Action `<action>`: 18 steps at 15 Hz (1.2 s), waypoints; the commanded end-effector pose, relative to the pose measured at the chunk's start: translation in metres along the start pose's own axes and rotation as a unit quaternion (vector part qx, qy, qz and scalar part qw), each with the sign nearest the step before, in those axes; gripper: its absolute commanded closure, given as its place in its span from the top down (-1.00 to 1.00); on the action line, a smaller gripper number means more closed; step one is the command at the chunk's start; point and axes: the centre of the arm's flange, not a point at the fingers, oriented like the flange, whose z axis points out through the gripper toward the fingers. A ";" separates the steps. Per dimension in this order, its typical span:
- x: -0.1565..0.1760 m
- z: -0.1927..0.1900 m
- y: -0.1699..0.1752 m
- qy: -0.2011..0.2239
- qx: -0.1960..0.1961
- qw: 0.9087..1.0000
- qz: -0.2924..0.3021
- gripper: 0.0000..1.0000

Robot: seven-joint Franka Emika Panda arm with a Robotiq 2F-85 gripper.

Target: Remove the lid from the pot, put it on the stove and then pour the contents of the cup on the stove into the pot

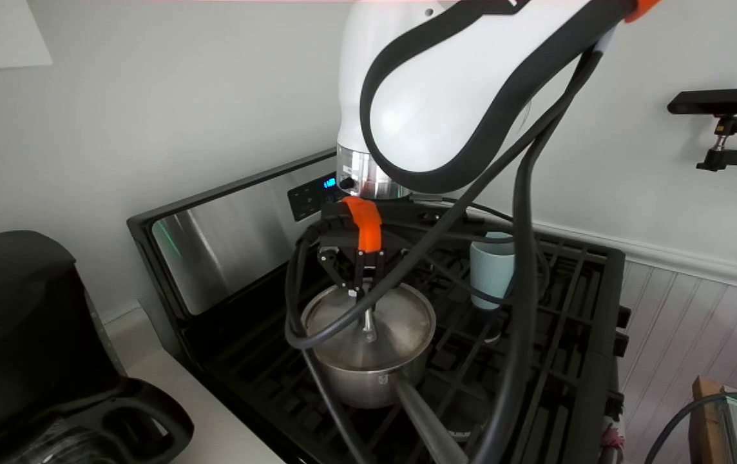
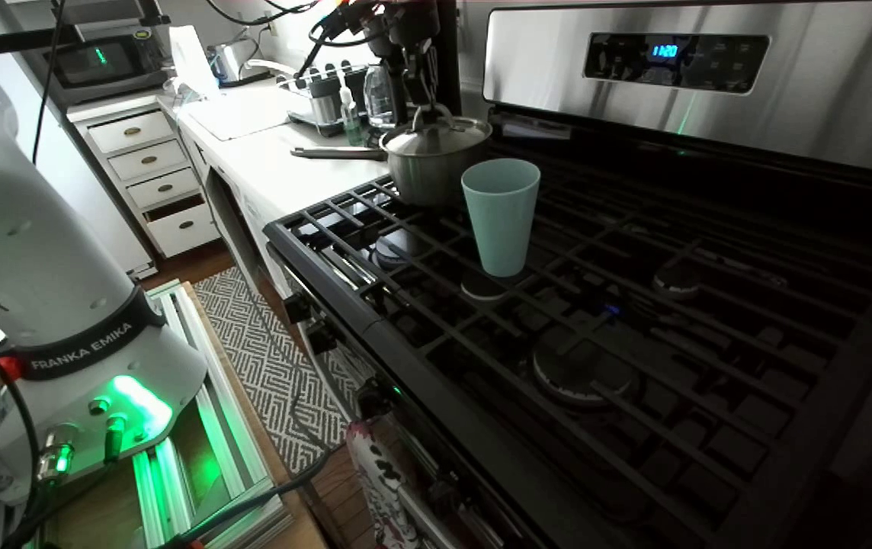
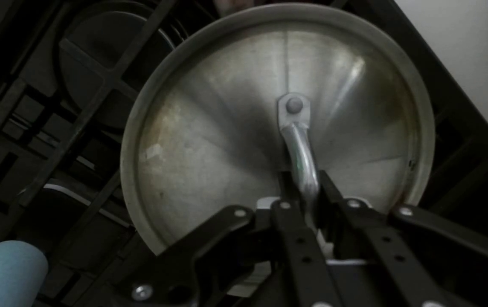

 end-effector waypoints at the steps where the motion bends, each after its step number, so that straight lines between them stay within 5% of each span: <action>1: -0.002 -0.008 -0.006 0.010 0.008 1.000 0.010 -0.93; 11: 0.006 -0.071 0.005 -0.010 0.001 1.000 -0.008 -0.93; 12: 0.002 -0.049 0.003 0.000 -0.005 1.000 -0.005 -0.93; 13: 0.003 -0.053 0.003 0.001 -0.004 1.000 -0.006 -0.70; 18: 0.005 -0.048 0.001 0.008 -0.011 1.000 -0.006 -0.93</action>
